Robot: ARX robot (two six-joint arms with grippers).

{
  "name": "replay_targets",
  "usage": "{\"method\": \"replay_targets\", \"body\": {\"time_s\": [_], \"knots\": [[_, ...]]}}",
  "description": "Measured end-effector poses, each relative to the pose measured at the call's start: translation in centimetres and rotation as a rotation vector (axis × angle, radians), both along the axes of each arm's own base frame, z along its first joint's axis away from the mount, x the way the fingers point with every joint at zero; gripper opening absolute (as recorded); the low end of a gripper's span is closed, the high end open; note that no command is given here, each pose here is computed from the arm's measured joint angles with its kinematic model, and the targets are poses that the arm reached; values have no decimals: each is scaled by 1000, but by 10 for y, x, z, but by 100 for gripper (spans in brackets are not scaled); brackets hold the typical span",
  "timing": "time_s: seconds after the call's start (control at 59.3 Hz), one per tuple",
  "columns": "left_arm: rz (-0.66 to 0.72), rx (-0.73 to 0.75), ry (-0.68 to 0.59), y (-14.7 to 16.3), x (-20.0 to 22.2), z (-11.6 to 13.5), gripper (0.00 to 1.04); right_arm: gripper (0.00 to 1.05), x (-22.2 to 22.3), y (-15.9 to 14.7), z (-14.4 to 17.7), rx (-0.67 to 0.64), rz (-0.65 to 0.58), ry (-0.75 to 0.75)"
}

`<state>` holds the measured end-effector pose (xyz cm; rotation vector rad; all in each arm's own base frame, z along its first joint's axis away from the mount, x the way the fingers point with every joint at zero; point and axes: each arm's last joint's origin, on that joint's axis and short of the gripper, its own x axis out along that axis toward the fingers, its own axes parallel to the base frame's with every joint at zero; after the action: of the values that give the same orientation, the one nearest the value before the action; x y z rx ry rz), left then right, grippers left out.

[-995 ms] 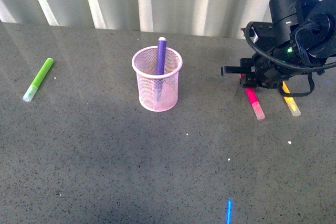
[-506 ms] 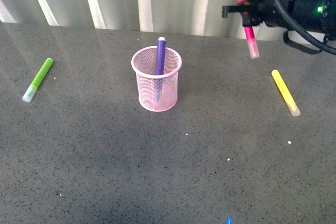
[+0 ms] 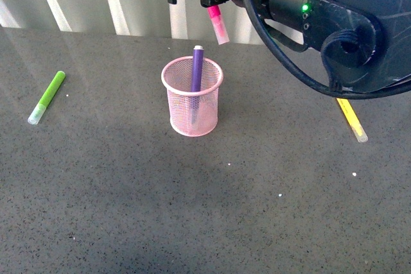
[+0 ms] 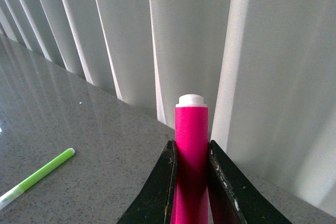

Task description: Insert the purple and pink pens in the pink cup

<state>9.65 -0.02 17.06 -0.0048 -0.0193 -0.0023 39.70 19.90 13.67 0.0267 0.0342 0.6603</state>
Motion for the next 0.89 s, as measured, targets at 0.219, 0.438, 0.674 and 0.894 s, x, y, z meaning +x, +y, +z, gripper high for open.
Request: {"method": "replay_targets", "body": {"time_s": [0.219,0.438,0.674,0.894], "knots": [[0,0,0,0,0,0,98,12,10,24,-6,48,37,39],[0,0,0,0,0,0,98,12,19,32,-12,79,40,73],[0,0,0,0,0,0,98,12,20,34,-35,70,42,131],[0,0,0,0,0,0,98,12,20,36,-38,70,45,144]]}}
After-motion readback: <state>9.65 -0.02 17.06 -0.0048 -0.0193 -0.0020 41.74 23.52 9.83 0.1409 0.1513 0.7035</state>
